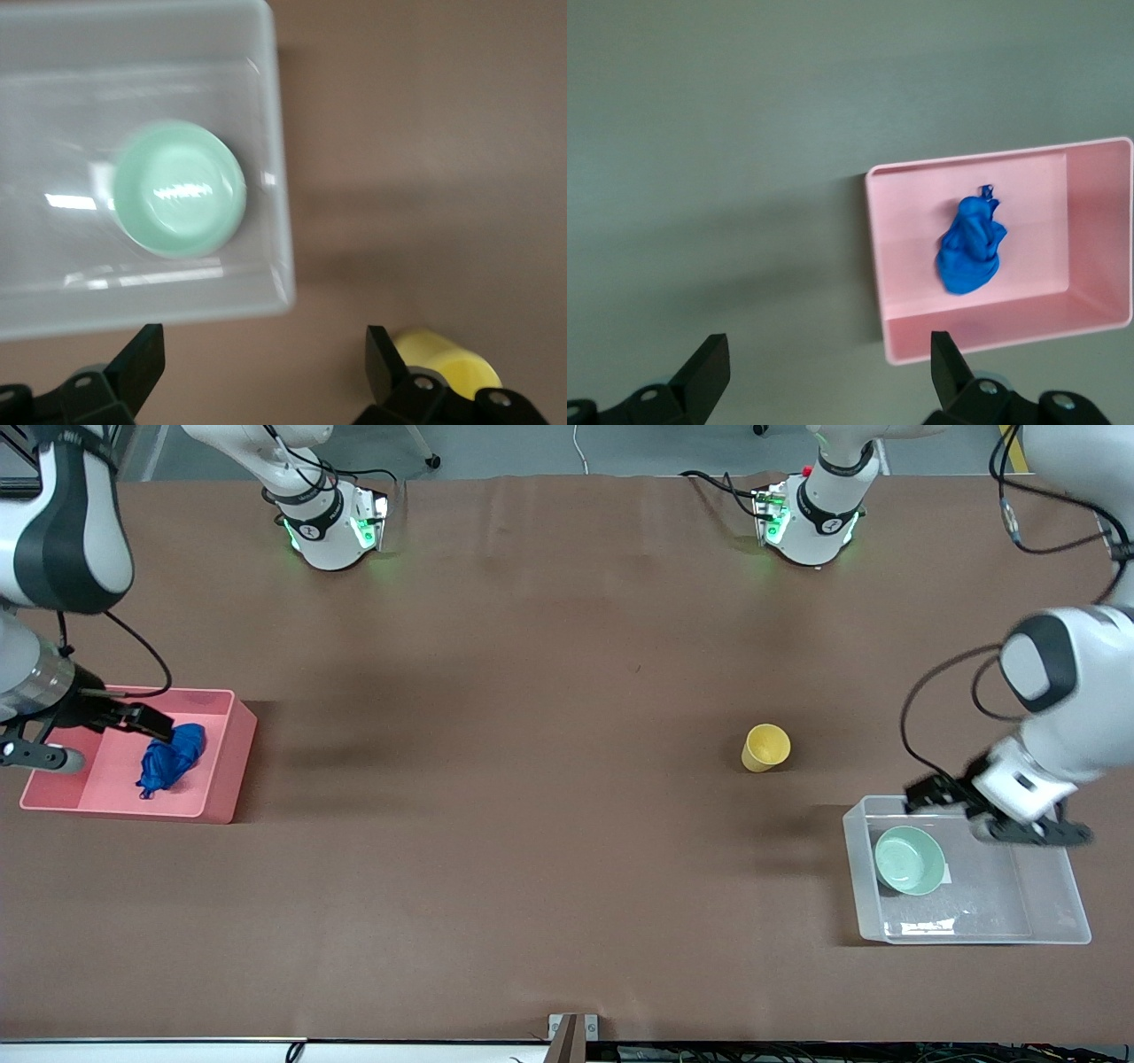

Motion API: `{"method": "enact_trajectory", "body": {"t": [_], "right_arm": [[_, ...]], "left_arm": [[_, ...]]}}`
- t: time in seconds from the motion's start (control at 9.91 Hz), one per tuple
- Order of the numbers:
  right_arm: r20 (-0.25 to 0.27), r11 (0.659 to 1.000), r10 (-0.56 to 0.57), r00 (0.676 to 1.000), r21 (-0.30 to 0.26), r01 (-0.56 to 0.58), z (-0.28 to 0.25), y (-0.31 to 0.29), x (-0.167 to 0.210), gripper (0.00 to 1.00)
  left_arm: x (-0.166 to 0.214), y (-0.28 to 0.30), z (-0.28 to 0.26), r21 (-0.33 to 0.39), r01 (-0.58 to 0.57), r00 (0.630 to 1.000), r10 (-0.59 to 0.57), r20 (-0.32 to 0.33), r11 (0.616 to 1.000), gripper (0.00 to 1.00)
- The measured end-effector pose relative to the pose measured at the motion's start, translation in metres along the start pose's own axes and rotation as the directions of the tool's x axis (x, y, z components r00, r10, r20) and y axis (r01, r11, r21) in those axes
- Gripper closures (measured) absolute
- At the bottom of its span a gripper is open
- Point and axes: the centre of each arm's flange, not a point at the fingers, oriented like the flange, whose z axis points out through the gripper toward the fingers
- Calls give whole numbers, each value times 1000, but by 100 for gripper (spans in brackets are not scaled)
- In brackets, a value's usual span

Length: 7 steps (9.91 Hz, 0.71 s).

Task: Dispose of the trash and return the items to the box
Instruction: 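Move the left gripper from the clear box to the yellow cup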

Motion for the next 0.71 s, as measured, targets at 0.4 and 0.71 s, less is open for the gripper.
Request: {"method": "enact_trajectory", "body": {"t": [0.4,0.71], "right_arm": [[48,994,60,997,86,-64,-109,42,-24,0],[33,996,30,999,88,-33,-110,49,-23,0]], "left_arm": [[-59,70,70,-35,-103,987,107,122,994,1],[-62,90,118,-56,-133,979,140,145,990,5]]}}
